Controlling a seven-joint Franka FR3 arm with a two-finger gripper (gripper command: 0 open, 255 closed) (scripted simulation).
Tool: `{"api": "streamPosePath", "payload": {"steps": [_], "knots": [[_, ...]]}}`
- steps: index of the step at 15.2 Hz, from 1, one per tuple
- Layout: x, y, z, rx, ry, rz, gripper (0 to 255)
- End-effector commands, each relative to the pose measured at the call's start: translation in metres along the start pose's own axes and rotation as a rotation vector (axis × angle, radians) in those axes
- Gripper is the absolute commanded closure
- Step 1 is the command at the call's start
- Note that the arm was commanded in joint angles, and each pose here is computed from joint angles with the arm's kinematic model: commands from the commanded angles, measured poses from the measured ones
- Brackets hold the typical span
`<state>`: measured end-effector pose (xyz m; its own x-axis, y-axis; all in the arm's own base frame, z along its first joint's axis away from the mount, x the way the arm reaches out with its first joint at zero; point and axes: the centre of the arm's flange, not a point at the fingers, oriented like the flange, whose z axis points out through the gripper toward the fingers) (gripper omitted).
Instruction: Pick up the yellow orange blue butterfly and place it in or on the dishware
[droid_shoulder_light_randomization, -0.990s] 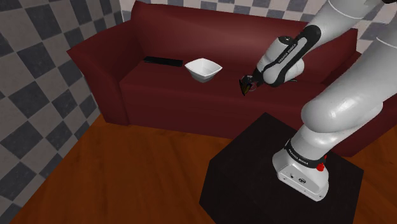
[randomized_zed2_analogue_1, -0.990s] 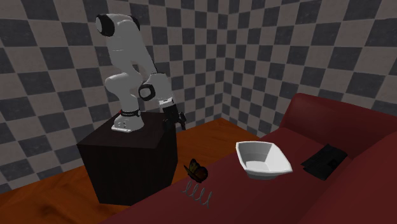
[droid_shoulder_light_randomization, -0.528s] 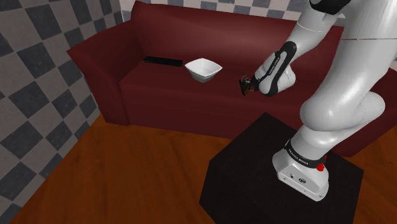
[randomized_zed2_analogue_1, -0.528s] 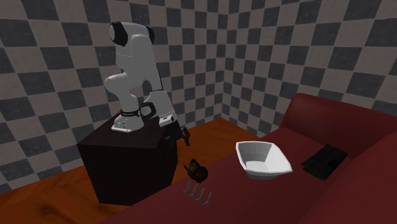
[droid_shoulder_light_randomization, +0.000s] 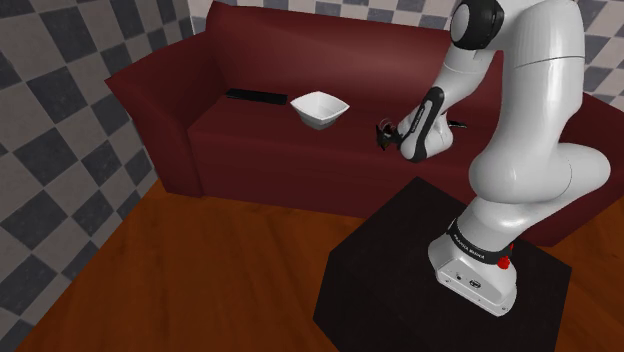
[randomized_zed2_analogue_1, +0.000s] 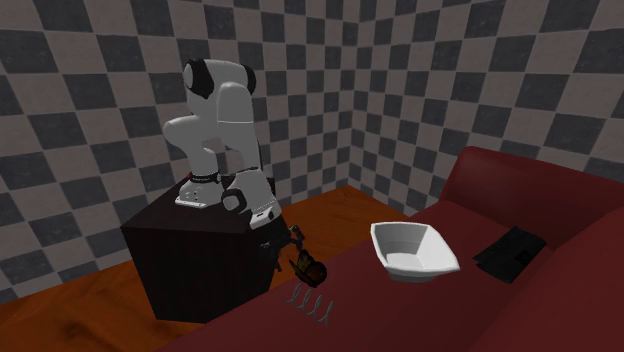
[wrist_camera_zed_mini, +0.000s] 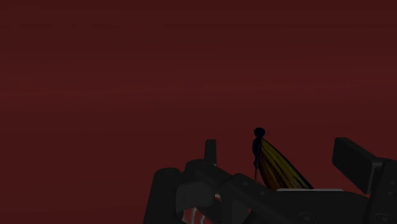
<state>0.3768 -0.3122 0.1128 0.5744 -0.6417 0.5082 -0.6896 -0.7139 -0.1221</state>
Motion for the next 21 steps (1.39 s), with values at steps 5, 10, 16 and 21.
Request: {"api": "streamPosePath", "payload": {"steps": [5, 10, 16, 21], "knots": [[0.001, 0.000, 0.033, 0.001, 0.003, 0.004, 0], [0.001, 0.000, 0.036, 0.001, 0.003, 0.004, 0], [0.001, 0.000, 0.036, 0.001, 0.003, 0.004, 255], [0.001, -0.004, 0.037, 0.001, 0.003, 0.004, 255]]}}
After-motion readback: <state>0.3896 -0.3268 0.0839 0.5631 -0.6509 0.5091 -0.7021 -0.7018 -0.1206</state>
